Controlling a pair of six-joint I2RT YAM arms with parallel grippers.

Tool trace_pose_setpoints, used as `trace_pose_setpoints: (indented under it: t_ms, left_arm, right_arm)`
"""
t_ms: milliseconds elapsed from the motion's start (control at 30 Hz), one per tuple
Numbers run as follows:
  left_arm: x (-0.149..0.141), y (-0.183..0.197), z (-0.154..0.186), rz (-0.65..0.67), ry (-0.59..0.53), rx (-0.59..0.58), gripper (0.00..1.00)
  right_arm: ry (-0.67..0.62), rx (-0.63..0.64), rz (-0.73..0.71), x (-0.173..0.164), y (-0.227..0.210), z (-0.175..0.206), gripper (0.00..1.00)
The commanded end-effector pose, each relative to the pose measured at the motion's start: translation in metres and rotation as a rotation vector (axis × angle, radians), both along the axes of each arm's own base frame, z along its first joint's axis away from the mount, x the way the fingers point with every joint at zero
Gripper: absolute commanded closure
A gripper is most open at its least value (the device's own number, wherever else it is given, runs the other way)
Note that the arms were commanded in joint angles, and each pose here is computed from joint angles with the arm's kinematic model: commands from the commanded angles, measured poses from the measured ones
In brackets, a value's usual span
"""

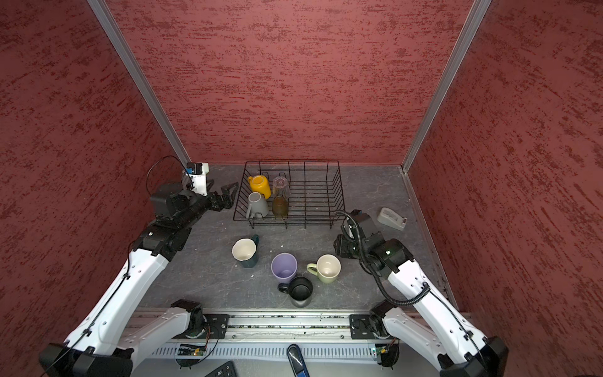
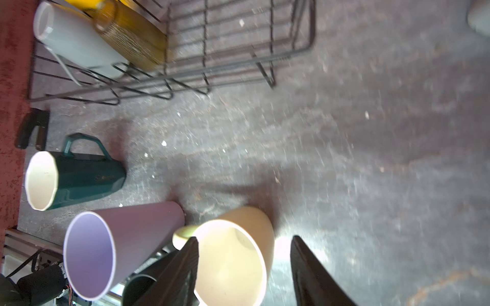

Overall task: Load cups into a dish rack
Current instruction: Place the cup upside down at the dish rack, then pick up the cup from the bottom-center of the table.

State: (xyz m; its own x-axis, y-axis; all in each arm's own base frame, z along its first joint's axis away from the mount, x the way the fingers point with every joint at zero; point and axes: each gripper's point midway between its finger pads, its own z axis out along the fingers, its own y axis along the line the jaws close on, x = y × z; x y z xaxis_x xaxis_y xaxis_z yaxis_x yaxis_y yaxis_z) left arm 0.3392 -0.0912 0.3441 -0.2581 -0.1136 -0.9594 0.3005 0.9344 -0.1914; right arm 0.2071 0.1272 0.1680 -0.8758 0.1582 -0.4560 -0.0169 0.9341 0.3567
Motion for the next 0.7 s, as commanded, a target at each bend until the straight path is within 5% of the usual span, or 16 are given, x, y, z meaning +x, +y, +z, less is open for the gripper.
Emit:
trace_pose_setpoints:
  t_ms: [0, 267, 667]
  left_arm:
    - [-0.010, 0.006, 0.019, 0.003, -0.059, -0.028, 0.00]
    - [-0.021, 0.012, 0.029, 0.022, -0.111, -0.012, 0.00]
    - [-0.020, 0.013, 0.026, 0.028, -0.102, -0.006, 0.00]
  right_arm:
    - [0.104, -0.031, -0.050, -0.021, -0.007, -0.023, 0.47]
    - [0.184, -0.055, -0.042, -0.041, 0.004, -0.059, 0.53]
    - [0.156, -0.126, -0.056, -0.018, 0.019, -0.088, 0.67]
